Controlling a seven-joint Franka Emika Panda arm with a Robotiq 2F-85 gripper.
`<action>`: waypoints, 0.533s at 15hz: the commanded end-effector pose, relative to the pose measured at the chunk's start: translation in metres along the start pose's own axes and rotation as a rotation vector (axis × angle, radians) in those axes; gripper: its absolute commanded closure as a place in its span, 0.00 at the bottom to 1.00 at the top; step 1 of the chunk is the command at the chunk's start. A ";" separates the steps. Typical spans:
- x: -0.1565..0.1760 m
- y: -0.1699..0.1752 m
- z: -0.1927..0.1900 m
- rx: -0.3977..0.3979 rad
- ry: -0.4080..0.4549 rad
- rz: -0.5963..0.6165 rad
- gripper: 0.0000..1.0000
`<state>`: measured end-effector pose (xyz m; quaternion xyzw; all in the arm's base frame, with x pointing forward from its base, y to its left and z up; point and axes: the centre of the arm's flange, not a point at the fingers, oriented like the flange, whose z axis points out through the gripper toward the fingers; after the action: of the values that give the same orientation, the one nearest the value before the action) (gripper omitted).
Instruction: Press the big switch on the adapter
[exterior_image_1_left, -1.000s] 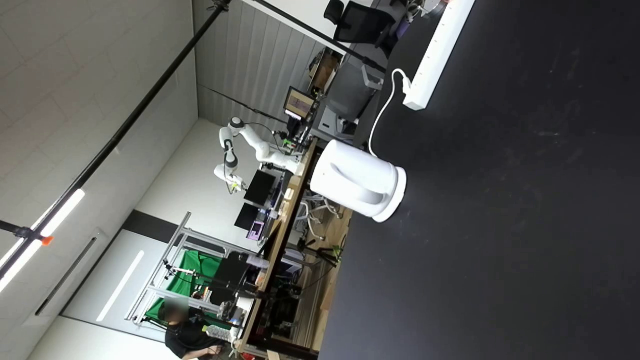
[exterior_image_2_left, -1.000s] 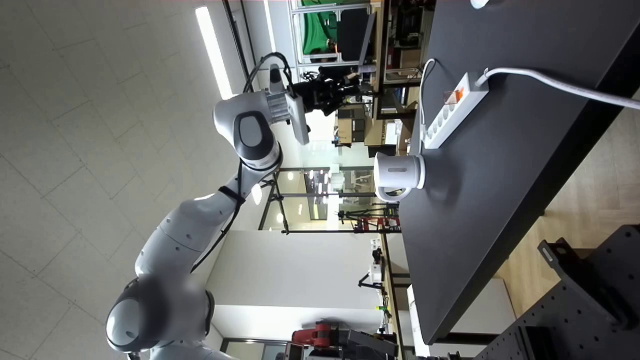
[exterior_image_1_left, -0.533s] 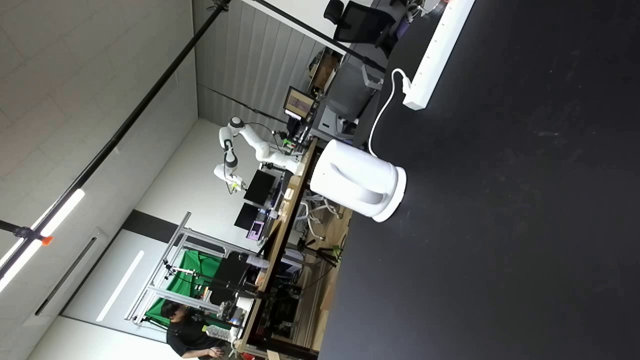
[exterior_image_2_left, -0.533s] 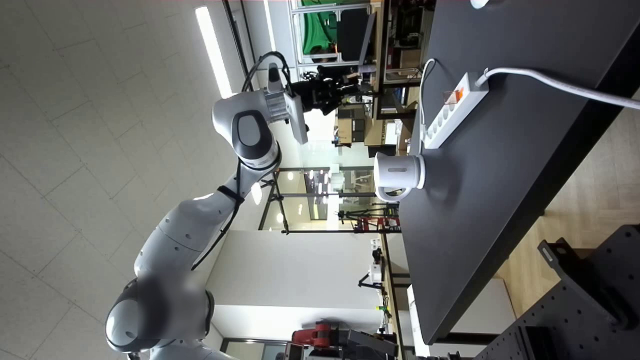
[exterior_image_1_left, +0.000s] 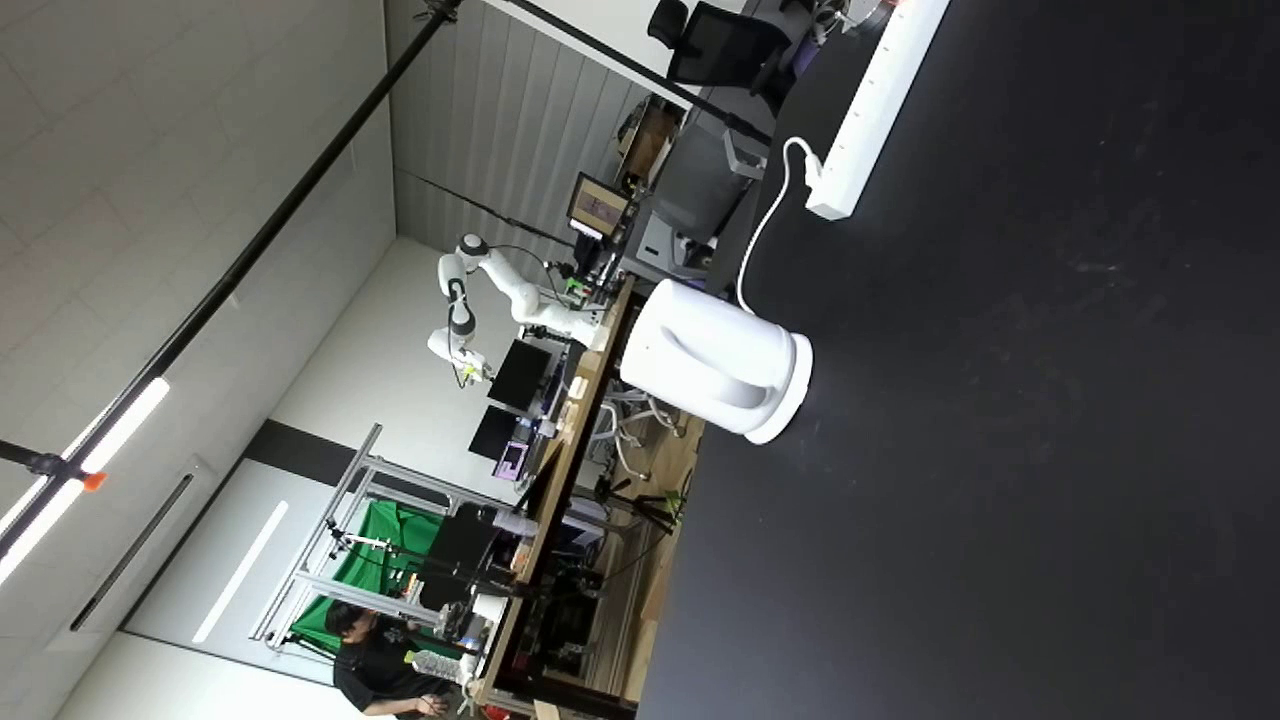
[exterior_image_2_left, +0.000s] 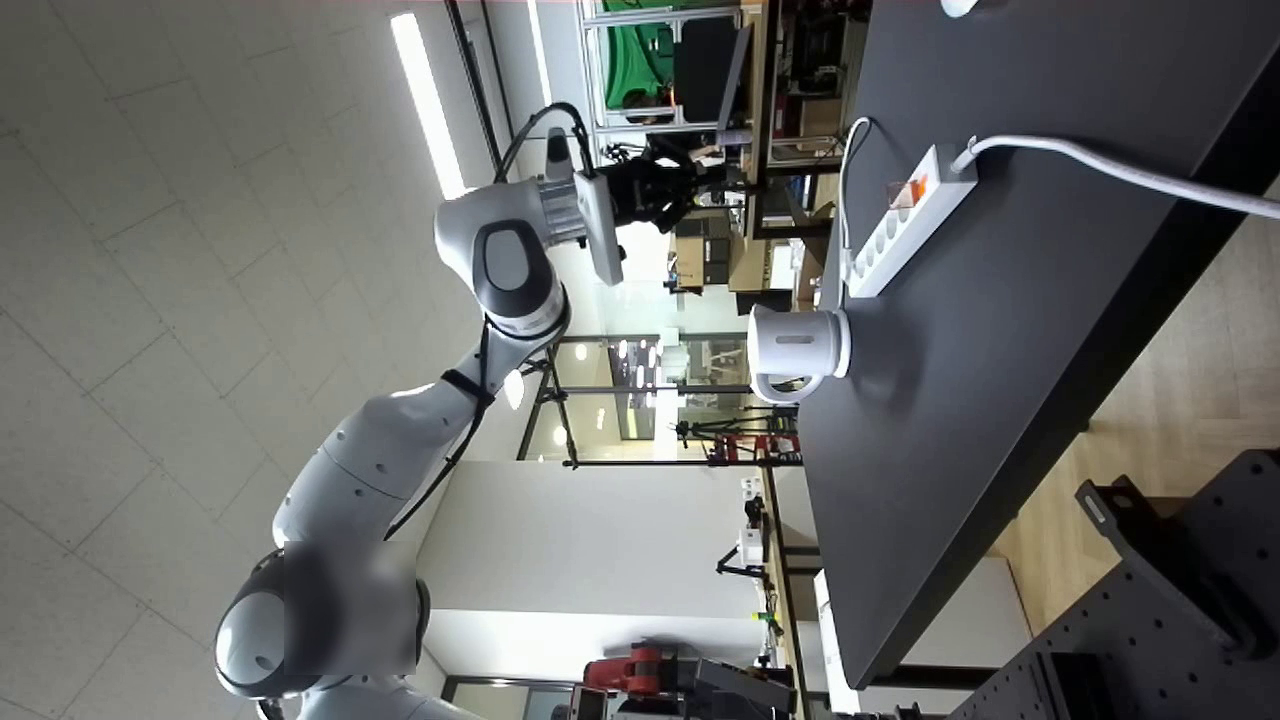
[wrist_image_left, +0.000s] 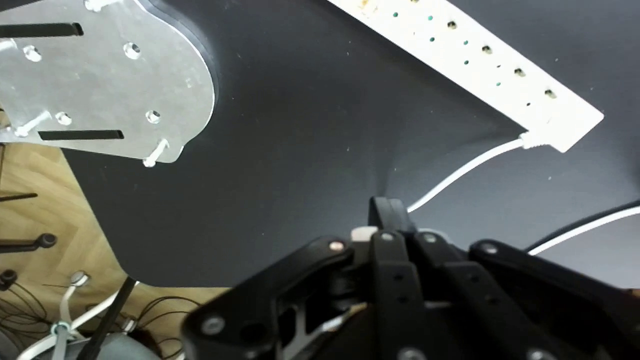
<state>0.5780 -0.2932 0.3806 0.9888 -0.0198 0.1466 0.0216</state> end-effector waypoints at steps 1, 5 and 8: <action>0.001 0.009 0.019 0.041 -0.065 -0.173 1.00; -0.006 0.016 0.040 0.167 -0.202 -0.337 1.00; -0.008 0.025 0.048 0.254 -0.323 -0.431 1.00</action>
<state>0.5672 -0.2996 0.3306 0.9843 0.1640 0.0295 -0.0579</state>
